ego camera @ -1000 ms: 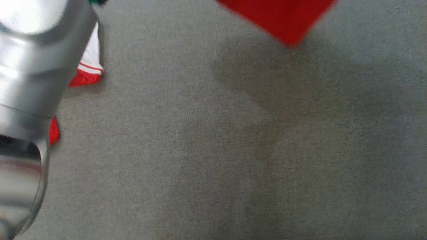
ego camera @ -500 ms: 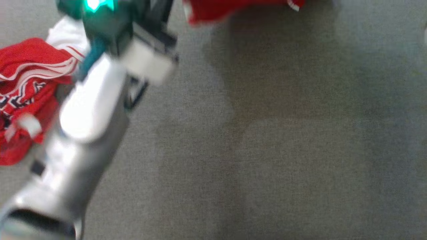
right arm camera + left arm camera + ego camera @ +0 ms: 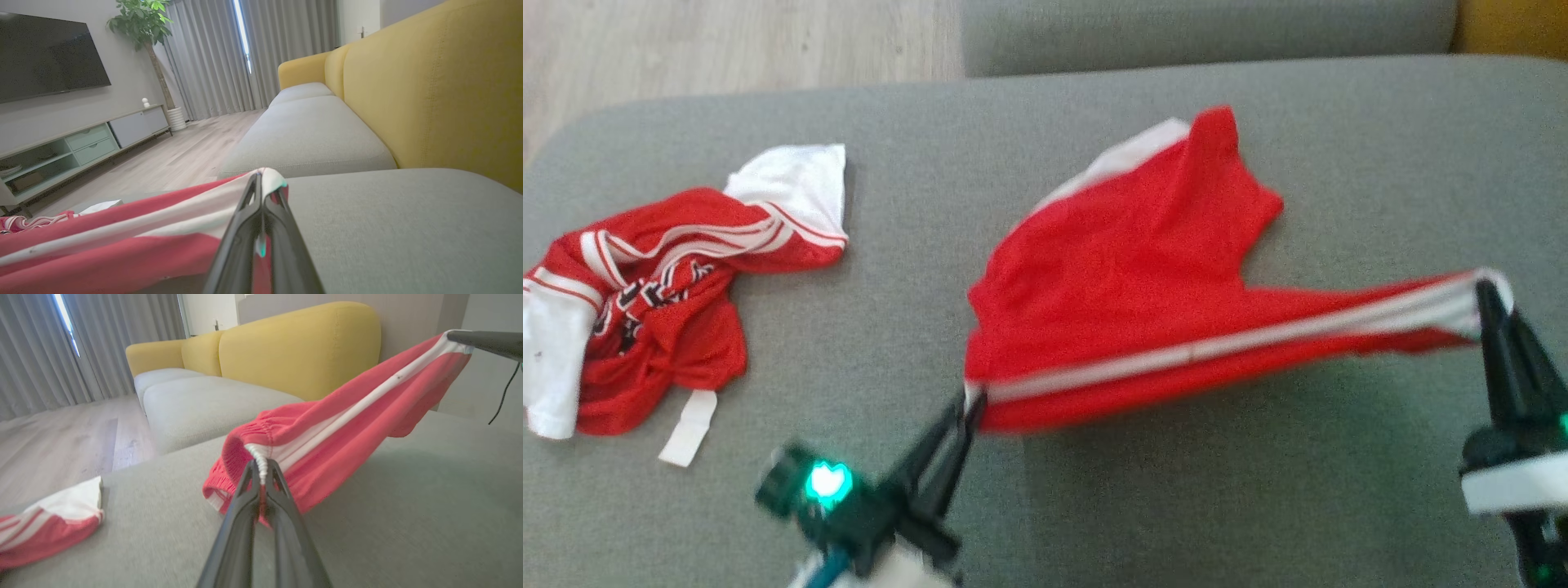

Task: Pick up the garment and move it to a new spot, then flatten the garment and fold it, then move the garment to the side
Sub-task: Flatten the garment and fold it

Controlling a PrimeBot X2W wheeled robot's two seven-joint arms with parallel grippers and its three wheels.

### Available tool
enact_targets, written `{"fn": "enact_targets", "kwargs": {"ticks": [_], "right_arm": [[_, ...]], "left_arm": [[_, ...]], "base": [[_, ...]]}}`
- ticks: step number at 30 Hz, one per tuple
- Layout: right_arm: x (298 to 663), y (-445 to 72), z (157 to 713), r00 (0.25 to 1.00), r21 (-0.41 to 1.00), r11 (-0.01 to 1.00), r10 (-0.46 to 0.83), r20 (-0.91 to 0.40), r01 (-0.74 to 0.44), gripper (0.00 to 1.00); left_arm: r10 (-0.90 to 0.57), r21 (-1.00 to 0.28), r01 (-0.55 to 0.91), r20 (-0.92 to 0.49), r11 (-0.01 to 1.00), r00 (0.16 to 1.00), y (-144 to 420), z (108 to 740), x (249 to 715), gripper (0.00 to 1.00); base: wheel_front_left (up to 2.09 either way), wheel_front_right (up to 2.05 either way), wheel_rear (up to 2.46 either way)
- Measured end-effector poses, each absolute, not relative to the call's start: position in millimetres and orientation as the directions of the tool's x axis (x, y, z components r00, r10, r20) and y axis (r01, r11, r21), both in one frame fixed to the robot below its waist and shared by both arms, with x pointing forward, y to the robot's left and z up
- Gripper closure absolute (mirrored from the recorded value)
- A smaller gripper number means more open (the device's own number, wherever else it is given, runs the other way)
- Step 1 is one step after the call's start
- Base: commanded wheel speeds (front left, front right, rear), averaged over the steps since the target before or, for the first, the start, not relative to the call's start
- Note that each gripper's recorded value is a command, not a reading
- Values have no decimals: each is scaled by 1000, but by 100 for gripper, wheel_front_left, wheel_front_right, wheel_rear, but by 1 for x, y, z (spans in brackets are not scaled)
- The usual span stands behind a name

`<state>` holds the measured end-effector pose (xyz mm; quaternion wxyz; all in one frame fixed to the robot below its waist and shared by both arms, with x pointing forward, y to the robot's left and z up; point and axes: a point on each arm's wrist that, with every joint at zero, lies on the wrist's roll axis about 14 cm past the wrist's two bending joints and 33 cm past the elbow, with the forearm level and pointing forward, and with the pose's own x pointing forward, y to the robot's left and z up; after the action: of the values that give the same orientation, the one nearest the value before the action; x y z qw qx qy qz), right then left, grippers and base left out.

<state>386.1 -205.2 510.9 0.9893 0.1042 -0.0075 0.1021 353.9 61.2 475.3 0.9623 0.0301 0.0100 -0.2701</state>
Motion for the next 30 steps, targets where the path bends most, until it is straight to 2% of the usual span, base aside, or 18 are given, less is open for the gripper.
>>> {"fn": "enact_targets", "kwargs": {"ticks": [6,12,19,30], "right_arm": [[348,-206,508,977,212,956,210,-24,-201,100],[350,-199,514,971,202,954,234,-40,-221,100],[397,-184,512,952,169,945,298,-75,-282,100],[483,-144,472,873,136,900,434,-221,-413,100]], "left_arm": [[-501,20,505,-95,863,860,67,458,304,100],[-482,-47,480,-87,876,872,68,462,290,100],[-474,-197,452,-84,870,877,54,467,314,100],[-439,-252,391,-175,885,881,61,451,385,100]], "base": [[0,0,0],[0,0,0],[0,0,0],[0,0,0]]}}
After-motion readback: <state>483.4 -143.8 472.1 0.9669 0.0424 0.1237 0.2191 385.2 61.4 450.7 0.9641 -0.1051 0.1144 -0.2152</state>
